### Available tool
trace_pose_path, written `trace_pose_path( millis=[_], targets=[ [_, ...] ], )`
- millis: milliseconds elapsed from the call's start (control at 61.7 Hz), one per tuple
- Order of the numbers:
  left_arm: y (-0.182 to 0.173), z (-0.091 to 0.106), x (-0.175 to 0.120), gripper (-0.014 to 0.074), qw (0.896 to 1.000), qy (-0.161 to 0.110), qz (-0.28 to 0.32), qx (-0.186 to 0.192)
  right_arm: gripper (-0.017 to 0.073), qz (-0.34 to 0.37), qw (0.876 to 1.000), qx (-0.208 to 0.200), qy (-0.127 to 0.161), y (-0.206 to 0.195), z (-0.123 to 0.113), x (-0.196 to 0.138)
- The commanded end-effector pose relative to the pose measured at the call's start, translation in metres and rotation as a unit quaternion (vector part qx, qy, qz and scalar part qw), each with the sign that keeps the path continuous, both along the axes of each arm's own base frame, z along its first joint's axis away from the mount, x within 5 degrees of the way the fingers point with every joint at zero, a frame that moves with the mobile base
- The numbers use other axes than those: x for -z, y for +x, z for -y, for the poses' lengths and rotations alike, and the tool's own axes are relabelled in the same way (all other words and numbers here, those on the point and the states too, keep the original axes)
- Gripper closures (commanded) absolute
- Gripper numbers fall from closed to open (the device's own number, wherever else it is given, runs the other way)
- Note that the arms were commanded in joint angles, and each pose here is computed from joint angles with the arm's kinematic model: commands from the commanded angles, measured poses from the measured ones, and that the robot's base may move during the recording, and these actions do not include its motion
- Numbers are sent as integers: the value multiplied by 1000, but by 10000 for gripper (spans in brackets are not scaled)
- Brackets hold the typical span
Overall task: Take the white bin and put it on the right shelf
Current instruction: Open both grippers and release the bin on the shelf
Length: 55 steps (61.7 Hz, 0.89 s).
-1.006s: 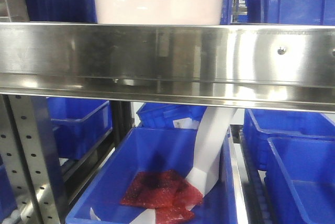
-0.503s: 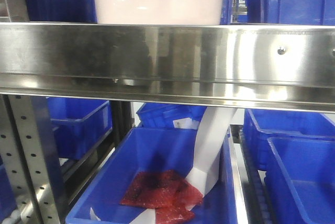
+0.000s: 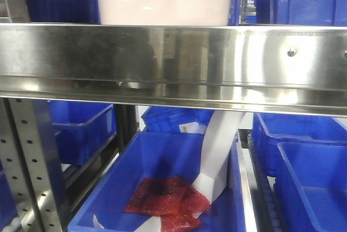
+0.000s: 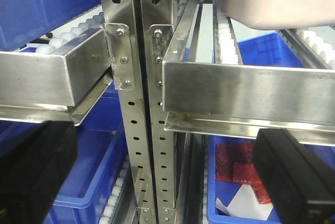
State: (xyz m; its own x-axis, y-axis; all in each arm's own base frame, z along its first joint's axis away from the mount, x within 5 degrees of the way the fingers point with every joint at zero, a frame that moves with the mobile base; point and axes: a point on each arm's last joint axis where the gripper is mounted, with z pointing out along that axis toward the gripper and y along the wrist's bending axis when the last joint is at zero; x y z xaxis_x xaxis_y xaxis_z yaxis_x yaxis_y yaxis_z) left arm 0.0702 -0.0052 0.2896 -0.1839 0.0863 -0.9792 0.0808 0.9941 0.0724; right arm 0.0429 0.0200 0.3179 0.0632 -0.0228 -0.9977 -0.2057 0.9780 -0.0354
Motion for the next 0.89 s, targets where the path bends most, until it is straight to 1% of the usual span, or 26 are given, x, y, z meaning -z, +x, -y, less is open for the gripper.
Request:
trace_pose_path(
  millis=[0,876],
  targets=[
    [0,0,-16,712,999,-9,50,1,491,35,999,20,18,0,4,-13],
    [0,0,-16,712,999,-9,50,1,491,35,999,20,18,0,4,-13]
  ],
)
